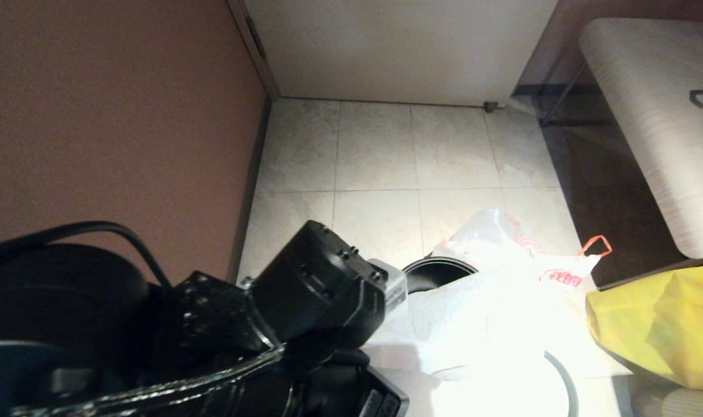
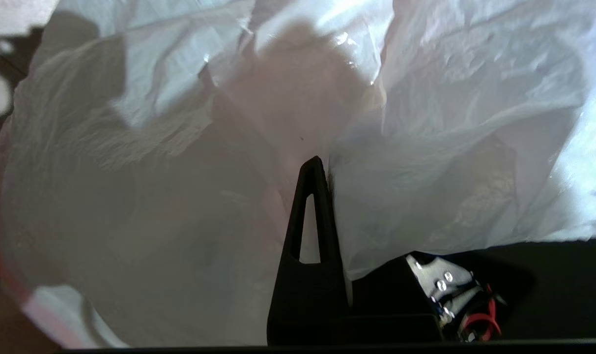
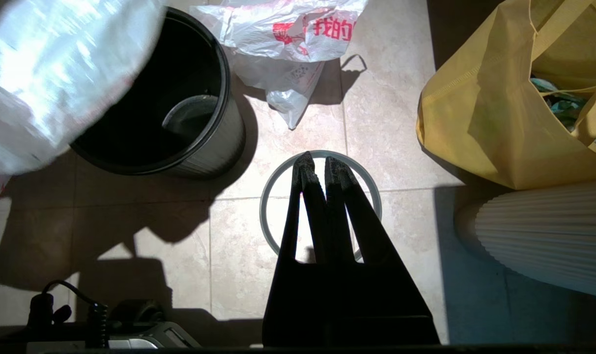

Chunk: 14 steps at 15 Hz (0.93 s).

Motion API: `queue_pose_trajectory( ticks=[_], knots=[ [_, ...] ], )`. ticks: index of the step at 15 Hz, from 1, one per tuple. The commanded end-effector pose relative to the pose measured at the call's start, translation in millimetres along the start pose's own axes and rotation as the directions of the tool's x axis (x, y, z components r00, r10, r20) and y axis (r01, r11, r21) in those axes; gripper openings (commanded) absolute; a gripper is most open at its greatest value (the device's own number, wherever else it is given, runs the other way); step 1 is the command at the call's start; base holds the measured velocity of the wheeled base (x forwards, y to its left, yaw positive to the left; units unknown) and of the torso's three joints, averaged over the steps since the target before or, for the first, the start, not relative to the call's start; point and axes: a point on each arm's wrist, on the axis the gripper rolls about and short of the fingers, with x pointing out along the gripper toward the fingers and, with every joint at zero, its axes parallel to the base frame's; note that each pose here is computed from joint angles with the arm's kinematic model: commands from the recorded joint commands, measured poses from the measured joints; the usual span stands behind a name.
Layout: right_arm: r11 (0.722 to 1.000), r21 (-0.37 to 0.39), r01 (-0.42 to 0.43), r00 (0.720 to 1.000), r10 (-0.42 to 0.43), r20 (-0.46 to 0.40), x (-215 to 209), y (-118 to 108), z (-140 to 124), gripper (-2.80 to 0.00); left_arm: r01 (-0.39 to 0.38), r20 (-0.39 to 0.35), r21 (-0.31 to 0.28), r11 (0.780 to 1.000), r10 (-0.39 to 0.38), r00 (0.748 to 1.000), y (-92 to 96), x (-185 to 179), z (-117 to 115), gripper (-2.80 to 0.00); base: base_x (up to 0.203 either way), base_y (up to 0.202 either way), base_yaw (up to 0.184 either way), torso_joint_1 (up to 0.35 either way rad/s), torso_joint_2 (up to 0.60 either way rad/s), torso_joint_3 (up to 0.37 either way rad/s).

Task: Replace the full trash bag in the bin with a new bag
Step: Put the new garbage bag on the trash can

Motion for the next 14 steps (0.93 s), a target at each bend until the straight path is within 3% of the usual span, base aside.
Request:
queue_pose_trajectory(
  ticks=[1, 5, 10, 11, 14],
  knots=[
    [1.0, 0.001, 0.0, 1.0, 0.0, -0.003, 0.1, 0.0, -0.1, -2.8, -0.053, -0.101, 0.002, 0.999, 0.053, 0.993, 0.9, 57.8, 11.4, -2.8, 0.0, 0.0, 0.0, 0.0, 0.0, 0.0],
    [1.0, 0.001, 0.0, 1.0, 0.0, -0.003, 0.1, 0.0, -0.1, -2.8, -0.135, -0.109, -0.004, 0.991, 0.134, 0.985, 18.6, 149.1, 53.3, -2.8, 0.0, 0.0, 0.0, 0.0, 0.0, 0.0],
    [1.0, 0.001, 0.0, 1.0, 0.0, -0.003, 0.1, 0.0, -0.1, -2.8, -0.28, -0.002, -0.029, 0.96, 0.28, 0.96, 40.0, 229.0, 90.3, -2.8, 0.0, 0.0, 0.0, 0.0, 0.0, 0.0],
    [1.0, 0.001, 0.0, 1.0, 0.0, -0.002, 0.1, 0.0, 0.0, -2.8, -0.317, 0.024, -0.027, 0.948, 0.317, 0.948, 46.6, 245.4, 90.9, -2.8, 0.0, 0.0, 0.0, 0.0, 0.0, 0.0],
    [1.0, 0.001, 0.0, 1.0, 0.0, -0.003, 0.1, 0.0, -0.1, -2.8, -0.394, 0.222, -0.015, 0.919, 0.387, 0.895, 62.9, 282.1, 93.4, -2.8, 0.0, 0.0, 0.0, 0.0, 0.0, 0.0]
  ],
)
